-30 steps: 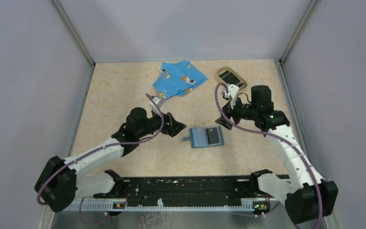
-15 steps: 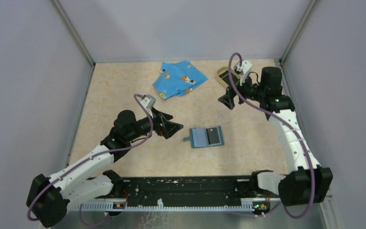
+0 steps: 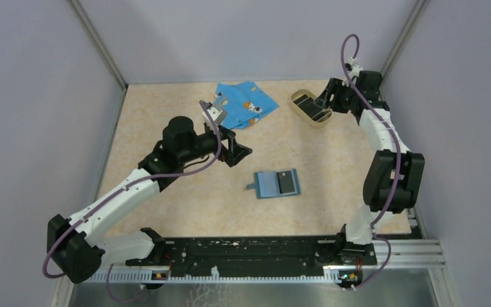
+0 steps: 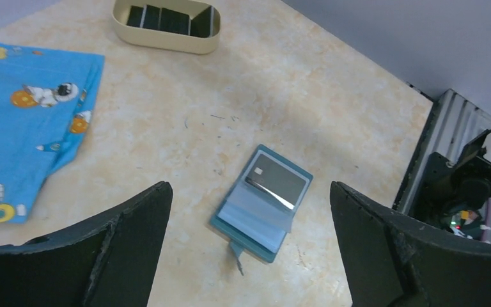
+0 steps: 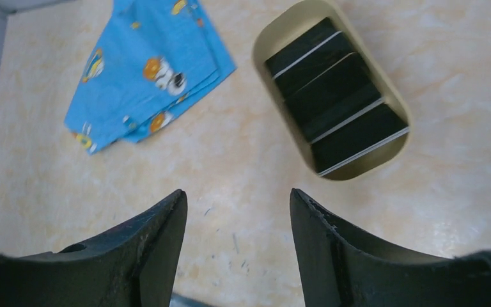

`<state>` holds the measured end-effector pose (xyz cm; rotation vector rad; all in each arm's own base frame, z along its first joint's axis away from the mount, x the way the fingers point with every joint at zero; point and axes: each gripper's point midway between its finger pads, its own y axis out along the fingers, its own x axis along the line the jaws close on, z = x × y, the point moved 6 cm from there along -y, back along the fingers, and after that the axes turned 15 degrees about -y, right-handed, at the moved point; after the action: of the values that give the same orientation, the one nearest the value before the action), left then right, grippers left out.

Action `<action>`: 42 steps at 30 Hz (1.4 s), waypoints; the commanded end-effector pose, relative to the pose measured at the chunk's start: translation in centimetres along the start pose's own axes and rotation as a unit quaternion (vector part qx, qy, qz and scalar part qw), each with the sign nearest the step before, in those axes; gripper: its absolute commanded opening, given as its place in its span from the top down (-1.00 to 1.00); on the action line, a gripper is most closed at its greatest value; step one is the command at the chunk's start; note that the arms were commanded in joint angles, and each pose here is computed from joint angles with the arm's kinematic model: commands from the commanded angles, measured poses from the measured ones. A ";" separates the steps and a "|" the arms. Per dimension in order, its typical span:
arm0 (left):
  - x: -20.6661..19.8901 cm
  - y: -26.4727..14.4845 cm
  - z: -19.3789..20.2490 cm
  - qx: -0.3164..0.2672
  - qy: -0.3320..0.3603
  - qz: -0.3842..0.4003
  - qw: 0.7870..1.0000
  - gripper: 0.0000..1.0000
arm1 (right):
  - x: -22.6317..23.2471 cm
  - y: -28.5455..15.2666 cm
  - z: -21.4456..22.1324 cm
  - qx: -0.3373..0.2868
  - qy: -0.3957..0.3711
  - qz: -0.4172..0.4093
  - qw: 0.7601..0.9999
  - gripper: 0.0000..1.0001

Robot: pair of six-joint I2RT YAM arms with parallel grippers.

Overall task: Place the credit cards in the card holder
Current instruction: Move the storage box to the center of the board.

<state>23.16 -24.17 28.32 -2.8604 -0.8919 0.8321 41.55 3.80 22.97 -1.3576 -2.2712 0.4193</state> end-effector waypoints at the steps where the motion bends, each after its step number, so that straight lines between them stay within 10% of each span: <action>1: 0.9 -1.0 -1.5 -0.015 0.071 -0.046 0.996 -0.97 | -2.6 1.0 -3.5 -0.041 0.060 0.086 0.994 -0.21; 20: 3.0 -4.2 -1.1 -0.065 0.123 -0.133 0.981 -0.98 | 2.6 6.5 0.2 0.070 -0.275 -0.148 0.947 -0.43; 42: 3.0 -3.7 -0.5 -0.052 0.115 -0.120 0.985 -0.98 | -2.9 14.3 0.3 0.170 -0.297 -0.013 0.939 -0.25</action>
<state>23.50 -19.39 28.05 -2.7721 -1.2559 0.4411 51.92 7.95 15.84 -1.0665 -2.5582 1.2374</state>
